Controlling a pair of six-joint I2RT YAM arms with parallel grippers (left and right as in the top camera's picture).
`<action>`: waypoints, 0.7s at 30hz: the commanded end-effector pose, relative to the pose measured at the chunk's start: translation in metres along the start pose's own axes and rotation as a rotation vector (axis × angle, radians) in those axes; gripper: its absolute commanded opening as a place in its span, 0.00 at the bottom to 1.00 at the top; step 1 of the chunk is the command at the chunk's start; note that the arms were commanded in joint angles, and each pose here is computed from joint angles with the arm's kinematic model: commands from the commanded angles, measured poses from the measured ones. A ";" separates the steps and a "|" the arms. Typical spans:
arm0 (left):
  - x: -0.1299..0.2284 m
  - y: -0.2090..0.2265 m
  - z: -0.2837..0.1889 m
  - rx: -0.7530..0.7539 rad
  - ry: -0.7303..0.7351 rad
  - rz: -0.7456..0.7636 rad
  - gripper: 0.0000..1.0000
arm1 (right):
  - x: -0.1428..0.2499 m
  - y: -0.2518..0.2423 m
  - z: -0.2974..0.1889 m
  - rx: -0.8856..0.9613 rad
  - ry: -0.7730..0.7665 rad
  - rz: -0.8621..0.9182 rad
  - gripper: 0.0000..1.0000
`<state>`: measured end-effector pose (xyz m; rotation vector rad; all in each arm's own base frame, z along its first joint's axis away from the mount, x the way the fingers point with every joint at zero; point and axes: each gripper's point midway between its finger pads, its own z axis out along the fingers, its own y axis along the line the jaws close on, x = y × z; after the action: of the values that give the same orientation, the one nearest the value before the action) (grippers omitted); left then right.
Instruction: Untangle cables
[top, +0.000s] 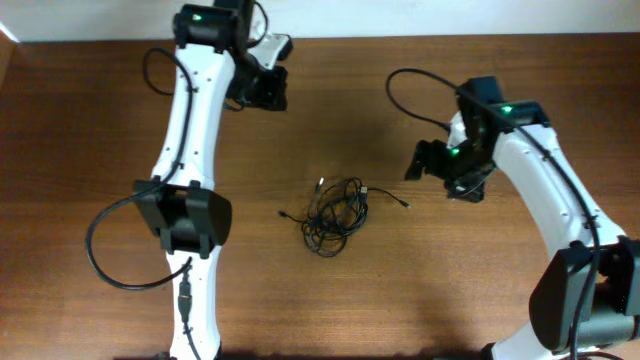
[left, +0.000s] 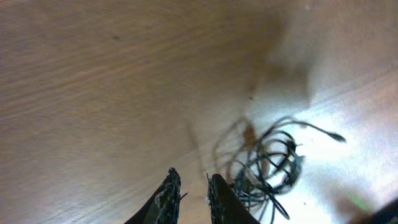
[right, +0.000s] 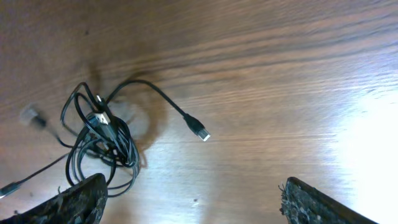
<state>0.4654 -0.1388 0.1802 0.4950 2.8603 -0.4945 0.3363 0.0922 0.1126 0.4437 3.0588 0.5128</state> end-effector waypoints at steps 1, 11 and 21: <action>0.013 -0.046 -0.001 0.081 0.047 0.132 0.13 | -0.009 -0.007 -0.011 -0.031 -0.025 -0.061 0.90; 0.117 -0.132 0.121 0.169 0.462 0.436 0.05 | -0.010 -0.013 -0.013 -0.024 -0.021 -0.049 0.93; 0.127 -0.127 0.187 0.041 0.416 0.444 0.49 | -0.007 -0.014 -0.013 -0.019 -0.008 -0.045 0.93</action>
<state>0.3255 -0.2918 0.0278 1.3730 2.9446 -0.5287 0.3344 0.0755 0.1129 0.3765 3.0688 0.5269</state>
